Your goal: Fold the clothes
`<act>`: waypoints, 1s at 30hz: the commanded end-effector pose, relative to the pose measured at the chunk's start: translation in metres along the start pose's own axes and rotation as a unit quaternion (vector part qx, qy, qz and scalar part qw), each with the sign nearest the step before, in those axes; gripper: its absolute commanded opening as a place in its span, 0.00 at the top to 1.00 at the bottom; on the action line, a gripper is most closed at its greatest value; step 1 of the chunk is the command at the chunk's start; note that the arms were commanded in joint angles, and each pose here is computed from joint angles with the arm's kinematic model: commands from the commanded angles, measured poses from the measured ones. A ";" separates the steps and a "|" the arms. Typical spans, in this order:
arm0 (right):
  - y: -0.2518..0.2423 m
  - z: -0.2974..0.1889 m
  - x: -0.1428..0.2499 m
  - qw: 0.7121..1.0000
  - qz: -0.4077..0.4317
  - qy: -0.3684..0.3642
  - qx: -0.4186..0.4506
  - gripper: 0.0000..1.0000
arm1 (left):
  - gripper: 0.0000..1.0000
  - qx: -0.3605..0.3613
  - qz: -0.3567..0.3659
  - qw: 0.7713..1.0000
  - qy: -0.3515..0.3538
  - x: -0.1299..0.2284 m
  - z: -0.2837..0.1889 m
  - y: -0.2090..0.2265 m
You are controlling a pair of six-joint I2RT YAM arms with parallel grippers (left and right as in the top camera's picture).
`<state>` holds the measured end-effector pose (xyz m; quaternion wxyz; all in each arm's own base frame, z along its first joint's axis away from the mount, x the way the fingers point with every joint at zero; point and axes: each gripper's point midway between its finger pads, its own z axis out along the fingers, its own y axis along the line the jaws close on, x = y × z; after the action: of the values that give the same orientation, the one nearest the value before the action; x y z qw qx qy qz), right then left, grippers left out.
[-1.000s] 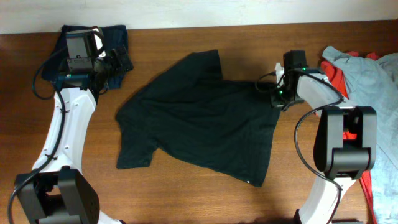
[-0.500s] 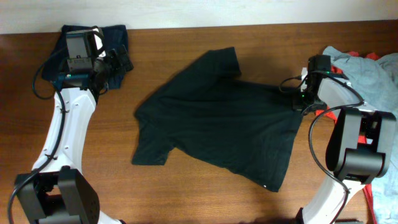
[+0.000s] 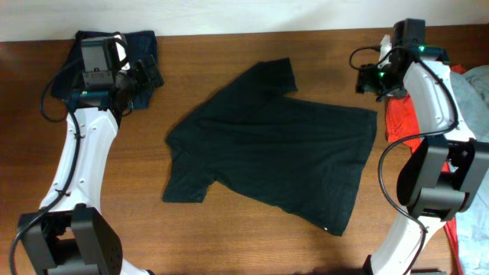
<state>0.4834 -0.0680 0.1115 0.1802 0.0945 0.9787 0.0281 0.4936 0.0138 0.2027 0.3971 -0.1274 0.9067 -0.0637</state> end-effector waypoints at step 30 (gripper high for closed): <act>-0.002 -0.005 -0.003 1.000 0.015 -0.004 -0.005 0.01 | 0.54 0.200 0.249 0.945 0.065 0.036 0.131 -0.239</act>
<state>0.4814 -0.0681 0.1107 0.1757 0.1022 0.9786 0.0318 0.6031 -0.2293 0.1815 0.3828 0.1861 0.8907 -0.1596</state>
